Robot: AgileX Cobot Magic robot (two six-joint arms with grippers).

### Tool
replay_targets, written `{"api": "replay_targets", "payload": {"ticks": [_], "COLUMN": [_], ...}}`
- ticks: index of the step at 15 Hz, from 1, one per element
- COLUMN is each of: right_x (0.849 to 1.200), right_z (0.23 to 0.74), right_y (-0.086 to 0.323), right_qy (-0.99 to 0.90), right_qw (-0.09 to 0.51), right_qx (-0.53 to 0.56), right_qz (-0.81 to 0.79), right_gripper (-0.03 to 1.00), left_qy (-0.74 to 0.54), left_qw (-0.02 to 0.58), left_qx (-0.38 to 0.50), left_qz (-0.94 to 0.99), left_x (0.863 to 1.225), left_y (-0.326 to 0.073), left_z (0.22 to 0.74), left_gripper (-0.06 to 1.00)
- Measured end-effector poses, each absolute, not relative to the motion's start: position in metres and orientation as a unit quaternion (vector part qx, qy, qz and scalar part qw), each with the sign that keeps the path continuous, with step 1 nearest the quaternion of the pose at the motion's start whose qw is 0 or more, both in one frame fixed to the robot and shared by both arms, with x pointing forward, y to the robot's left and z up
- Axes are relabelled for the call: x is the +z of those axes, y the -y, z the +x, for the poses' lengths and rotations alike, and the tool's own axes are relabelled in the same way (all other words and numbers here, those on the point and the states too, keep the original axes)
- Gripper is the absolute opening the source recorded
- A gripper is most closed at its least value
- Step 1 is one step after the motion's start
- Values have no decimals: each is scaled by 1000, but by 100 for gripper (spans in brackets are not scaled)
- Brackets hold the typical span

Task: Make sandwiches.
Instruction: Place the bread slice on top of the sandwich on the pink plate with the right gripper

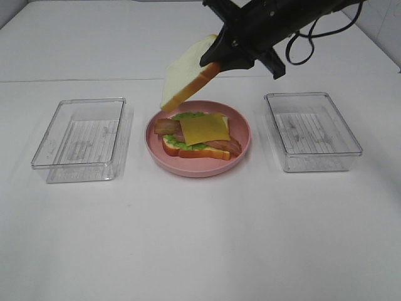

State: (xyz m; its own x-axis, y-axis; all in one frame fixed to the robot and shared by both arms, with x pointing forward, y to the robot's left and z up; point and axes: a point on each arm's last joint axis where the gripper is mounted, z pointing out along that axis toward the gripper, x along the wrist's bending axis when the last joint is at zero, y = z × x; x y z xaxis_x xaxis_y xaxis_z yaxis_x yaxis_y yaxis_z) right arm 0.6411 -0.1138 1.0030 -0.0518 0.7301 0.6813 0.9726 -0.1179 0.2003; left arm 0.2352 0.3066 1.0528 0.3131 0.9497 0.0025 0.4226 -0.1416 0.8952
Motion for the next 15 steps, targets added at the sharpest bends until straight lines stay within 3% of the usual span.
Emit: {"api": "replay_targets", "payload": {"ticks": [2, 6, 15], "right_x": [978, 942, 933], "right_z": [646, 650, 653], "right_y": [106, 103, 109], "right_qy": [617, 604, 614], "right_qw": [218, 242, 200], "right_qx": [-328, -298, -278], "right_qz": [-681, -698, -711], "right_gripper": [19, 19, 19], "left_qy": [-498, -498, -498], "left_qw": [426, 426, 426], "left_qx": [309, 309, 309], "left_qz": [689, 689, 689], "left_x": [1053, 1053, 1053], "left_y": [-307, -307, -307], "left_z": [235, 235, 235], "left_gripper": [99, 99, 99]}}
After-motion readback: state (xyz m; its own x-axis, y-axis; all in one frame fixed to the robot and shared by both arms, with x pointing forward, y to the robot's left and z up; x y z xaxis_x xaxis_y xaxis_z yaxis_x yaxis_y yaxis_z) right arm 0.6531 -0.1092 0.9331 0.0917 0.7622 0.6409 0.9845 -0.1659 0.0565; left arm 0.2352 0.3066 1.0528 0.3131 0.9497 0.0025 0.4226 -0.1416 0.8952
